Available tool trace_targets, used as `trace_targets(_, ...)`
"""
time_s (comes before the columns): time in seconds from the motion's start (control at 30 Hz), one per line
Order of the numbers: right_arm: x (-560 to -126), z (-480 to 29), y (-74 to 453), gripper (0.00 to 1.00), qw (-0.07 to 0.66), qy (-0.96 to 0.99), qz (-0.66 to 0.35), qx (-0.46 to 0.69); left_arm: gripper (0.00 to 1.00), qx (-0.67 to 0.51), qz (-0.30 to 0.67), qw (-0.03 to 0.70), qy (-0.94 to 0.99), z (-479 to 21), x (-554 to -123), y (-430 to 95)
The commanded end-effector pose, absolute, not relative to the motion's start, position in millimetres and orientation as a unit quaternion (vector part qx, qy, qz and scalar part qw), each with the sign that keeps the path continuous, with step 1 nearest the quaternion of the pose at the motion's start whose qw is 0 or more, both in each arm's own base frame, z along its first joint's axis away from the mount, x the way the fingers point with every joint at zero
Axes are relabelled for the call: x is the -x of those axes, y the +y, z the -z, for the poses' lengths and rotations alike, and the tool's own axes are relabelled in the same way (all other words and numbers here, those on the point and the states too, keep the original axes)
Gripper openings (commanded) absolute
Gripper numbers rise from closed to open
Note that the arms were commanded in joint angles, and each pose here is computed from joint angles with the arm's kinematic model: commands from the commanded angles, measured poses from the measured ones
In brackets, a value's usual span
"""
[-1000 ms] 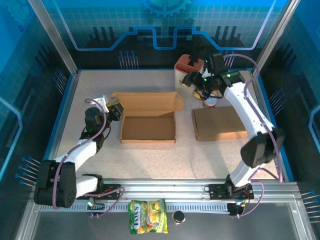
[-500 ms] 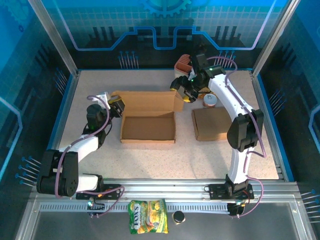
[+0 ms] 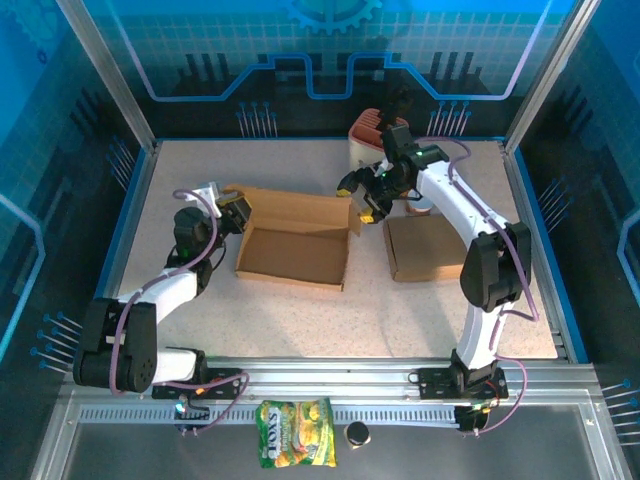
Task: Fold the paper box
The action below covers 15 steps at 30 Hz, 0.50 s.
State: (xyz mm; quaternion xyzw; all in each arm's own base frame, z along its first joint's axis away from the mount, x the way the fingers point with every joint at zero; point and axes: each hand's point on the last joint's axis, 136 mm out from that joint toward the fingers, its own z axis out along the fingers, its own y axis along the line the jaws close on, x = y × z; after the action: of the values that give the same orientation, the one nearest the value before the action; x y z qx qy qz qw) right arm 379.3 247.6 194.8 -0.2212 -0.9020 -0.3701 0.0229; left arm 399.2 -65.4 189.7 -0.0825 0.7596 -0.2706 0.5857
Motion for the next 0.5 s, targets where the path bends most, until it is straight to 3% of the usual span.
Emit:
trace_targets(0.0,-367.8,-212.1,263.2,0.72,0.034,-0.889,0.400,0.220,0.34,0.093,0.296,0.583,0.751,-190.4,-391.9,-73.5)
trace_targets(0.47,-364.7,-207.1,274.9,0.61,0.044,-0.879,0.415,0.229,0.35,0.125,0.328,0.559,0.751,-195.5,-389.6,-81.5)
